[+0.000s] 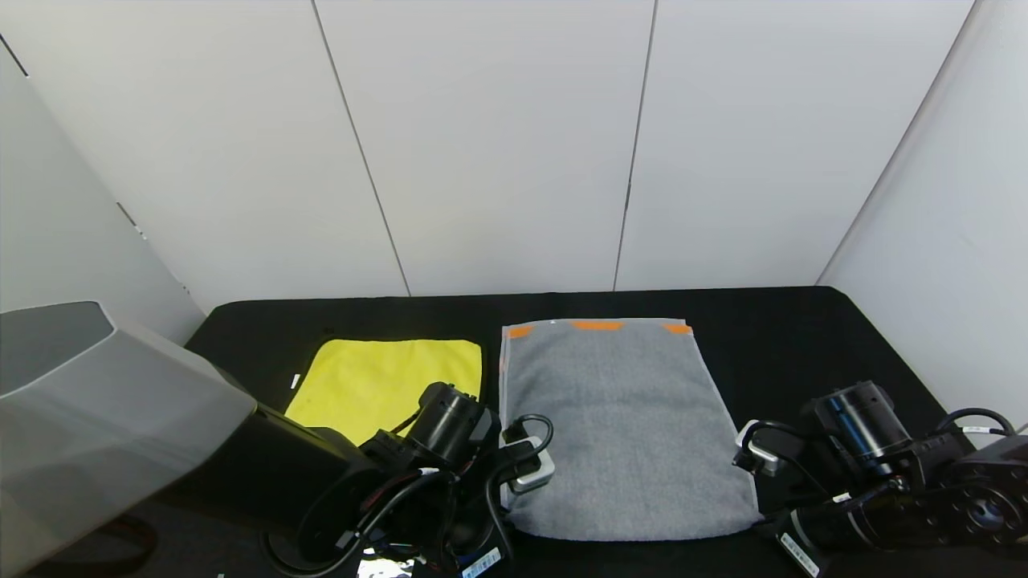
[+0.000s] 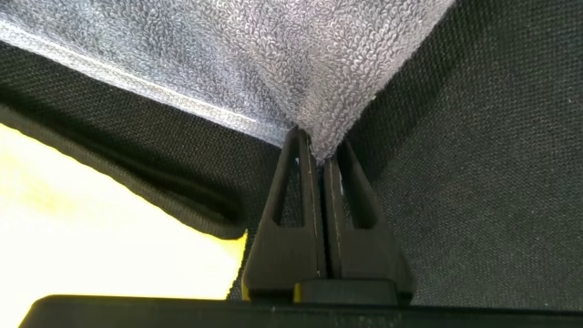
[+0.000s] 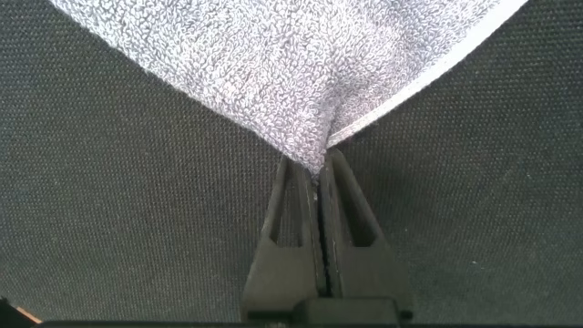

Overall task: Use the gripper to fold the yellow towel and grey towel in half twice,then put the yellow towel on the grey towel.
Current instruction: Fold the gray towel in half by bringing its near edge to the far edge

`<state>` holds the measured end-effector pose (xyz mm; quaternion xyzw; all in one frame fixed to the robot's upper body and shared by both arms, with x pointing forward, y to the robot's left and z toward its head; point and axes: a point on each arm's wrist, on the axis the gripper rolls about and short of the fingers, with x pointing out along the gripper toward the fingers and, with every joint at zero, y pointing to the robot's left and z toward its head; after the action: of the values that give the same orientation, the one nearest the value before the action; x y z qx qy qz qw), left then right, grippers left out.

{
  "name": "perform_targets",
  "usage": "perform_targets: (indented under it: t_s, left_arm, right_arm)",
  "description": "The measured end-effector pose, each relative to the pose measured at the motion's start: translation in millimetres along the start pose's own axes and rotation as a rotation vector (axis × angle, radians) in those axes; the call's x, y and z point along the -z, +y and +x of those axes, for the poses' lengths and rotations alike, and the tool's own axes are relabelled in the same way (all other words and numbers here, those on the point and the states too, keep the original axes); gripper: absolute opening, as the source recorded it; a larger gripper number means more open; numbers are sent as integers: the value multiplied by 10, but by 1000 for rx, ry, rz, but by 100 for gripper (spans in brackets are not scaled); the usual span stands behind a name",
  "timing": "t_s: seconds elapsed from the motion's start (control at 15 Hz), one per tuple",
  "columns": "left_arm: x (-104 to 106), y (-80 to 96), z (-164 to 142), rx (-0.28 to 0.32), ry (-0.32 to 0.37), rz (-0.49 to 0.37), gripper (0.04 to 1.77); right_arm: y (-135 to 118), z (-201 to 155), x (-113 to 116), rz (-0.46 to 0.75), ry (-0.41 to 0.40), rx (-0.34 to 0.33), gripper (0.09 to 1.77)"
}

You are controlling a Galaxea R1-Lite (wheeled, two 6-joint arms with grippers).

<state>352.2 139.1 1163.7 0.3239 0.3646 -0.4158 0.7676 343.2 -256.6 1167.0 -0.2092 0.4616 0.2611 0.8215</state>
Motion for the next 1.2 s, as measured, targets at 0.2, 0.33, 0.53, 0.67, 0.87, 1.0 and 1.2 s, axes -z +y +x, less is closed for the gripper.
perform_targets:
  t_s: [0.2, 0.33, 0.53, 0.67, 0.87, 1.0, 1.2]
  left_arm:
    - [0, 0, 0, 1, -1, -1, 12]
    - [-1, -1, -4, 2, -3, -3, 12]
    - [-6, 14, -29, 5, -13, -7, 12]
    - [-17, 32, -65, 21, -36, -14, 12]
    - [-33, 88, -132, 12, -60, -41, 12]
    - [-58, 114, -174, 11, -82, -70, 12]
    - [-96, 172, -226, 0, -110, -112, 12]
  right_arm:
    - [-2, -1, 2, 1, 0, 0, 13]
    - [-2, -7, 2, 3, -1, 0, 13]
    - [-9, -35, -23, 47, -14, 3, 13]
    - [-15, -54, -48, 69, -26, 7, 13]
    - [-22, -102, -79, 100, -50, 14, 13]
    - [-39, -146, -130, 140, -78, 20, 13]
    - [-69, -201, -202, 192, -114, 31, 13]
